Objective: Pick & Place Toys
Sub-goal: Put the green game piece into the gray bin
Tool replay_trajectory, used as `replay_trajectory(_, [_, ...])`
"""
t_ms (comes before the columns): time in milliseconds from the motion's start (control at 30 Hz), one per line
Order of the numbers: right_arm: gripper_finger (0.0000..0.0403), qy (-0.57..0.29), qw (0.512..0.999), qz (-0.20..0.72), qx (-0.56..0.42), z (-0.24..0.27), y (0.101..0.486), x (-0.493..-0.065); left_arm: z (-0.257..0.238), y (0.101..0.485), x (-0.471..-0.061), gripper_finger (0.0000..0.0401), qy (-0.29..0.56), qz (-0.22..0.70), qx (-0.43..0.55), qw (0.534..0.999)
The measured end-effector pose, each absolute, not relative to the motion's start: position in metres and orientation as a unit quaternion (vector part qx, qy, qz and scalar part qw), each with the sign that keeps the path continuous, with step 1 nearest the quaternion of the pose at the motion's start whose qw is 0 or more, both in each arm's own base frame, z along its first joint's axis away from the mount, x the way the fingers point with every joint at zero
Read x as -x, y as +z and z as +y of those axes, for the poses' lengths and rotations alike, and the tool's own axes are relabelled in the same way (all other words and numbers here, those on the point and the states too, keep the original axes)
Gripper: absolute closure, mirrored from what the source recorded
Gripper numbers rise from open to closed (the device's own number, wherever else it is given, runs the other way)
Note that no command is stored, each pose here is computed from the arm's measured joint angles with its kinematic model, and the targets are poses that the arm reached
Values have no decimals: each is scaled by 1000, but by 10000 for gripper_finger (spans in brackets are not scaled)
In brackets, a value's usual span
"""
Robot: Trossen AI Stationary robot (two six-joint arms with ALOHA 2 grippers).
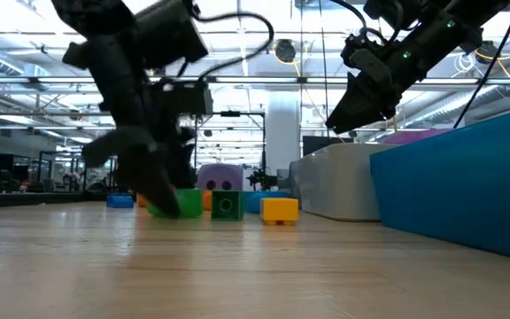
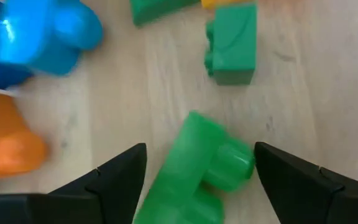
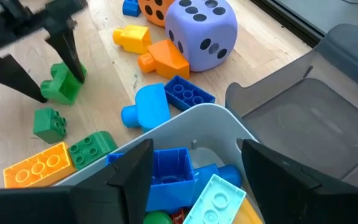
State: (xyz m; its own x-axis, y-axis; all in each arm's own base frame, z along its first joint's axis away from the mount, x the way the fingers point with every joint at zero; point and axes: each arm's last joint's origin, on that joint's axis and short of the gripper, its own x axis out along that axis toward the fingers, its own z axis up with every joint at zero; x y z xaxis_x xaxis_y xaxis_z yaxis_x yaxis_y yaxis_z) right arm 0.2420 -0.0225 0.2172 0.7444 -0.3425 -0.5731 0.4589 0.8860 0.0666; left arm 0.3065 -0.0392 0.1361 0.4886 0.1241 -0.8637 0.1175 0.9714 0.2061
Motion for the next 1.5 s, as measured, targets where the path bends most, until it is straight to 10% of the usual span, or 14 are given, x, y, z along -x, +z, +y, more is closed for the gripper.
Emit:
replay_trajectory(600, [187,-216,928,285,-102,-23,217,-242,-18,136,-313,163,104,477,94,867])
replay_trajectory(1500, [190,-217,928,284,-105,-23,217,-242,-18,134,-297,191,87,553,39,828])
